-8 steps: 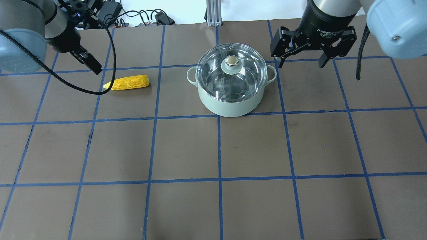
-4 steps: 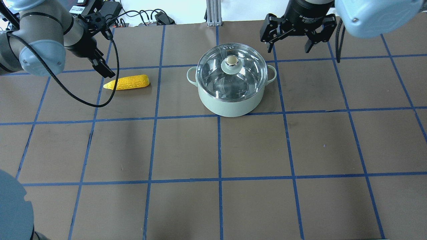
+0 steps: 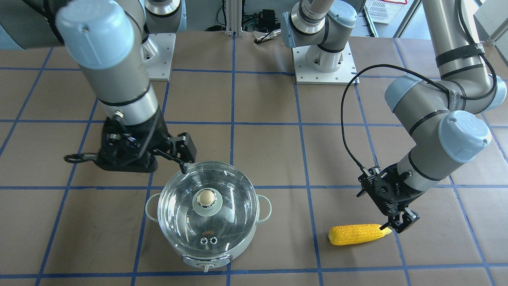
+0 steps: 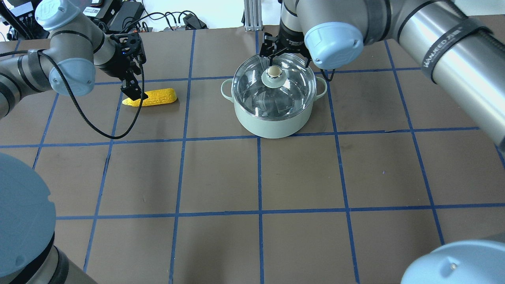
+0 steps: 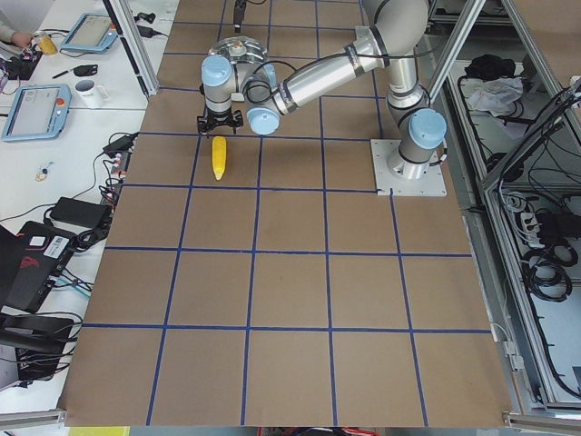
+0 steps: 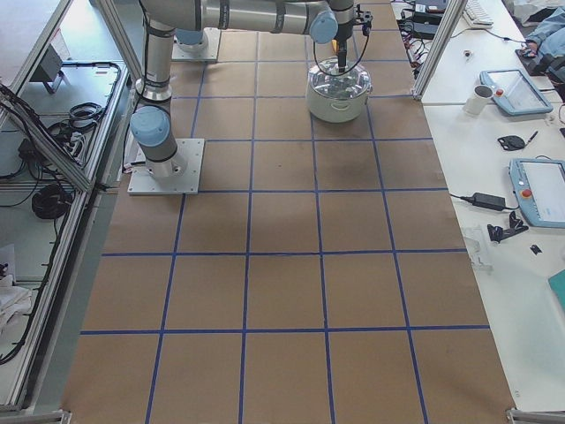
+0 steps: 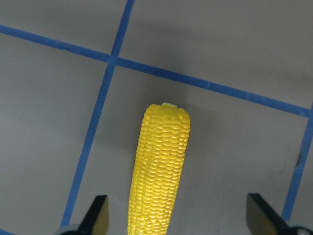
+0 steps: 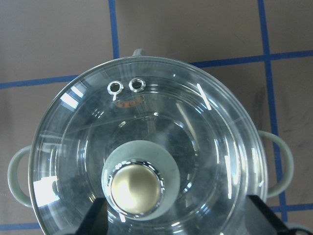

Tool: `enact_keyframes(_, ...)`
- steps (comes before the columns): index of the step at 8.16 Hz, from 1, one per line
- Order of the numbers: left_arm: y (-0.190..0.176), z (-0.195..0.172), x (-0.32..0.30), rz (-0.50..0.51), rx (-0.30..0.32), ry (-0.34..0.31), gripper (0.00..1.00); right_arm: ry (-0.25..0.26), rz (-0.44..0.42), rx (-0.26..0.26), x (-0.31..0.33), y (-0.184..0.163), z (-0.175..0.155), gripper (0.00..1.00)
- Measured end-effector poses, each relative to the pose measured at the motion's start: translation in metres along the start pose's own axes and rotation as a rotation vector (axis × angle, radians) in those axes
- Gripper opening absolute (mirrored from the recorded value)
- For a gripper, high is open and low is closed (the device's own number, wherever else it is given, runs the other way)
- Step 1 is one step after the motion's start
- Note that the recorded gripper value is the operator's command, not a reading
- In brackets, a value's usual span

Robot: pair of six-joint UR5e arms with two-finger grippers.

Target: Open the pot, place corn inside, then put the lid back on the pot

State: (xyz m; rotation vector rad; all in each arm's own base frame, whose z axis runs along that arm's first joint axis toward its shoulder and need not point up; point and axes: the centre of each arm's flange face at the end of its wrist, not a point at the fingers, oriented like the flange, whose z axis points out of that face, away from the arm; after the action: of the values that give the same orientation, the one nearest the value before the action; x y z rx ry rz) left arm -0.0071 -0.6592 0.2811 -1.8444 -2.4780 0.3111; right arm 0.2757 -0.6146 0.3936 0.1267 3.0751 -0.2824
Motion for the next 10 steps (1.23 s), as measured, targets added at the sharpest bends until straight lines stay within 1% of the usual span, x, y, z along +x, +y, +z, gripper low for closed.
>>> enact_keyframes(1,0.001,0.01,-0.003,0.045,0.007,0.005,1.0,-0.005,0.003,0.01,-0.014,0.0,0.016,1.0)
enact_keyframes(2,0.003,0.022,-0.005,0.068,0.01,0.015,1.0,-0.008,0.003,0.016,-0.021,0.001,0.026,0.99)
enact_keyframes(3,0.005,0.035,-0.009,0.084,0.011,0.013,1.0,-0.01,-0.001,0.021,-0.025,0.0,0.033,0.95)
enact_keyframes(4,0.008,0.049,-0.012,0.101,0.011,0.009,1.0,-0.01,-0.005,0.02,-0.026,0.0,0.039,0.87)
enact_keyframes(6,0.01,0.062,-0.018,0.117,0.011,0.007,1.0,-0.009,-0.021,0.016,-0.026,0.002,0.044,0.84)
enact_keyframes(7,0.01,0.065,-0.022,0.119,0.011,0.005,1.0,-0.01,-0.037,0.021,-0.028,0.003,0.045,0.81)
enact_keyframes(8,0.01,0.067,-0.025,0.121,0.011,0.004,1.0,-0.011,-0.049,0.024,-0.029,0.004,0.046,0.73)
enact_keyframes(10,0.011,0.075,-0.029,0.121,0.01,0.009,1.0,-0.011,-0.071,0.027,-0.032,0.006,0.047,0.51)
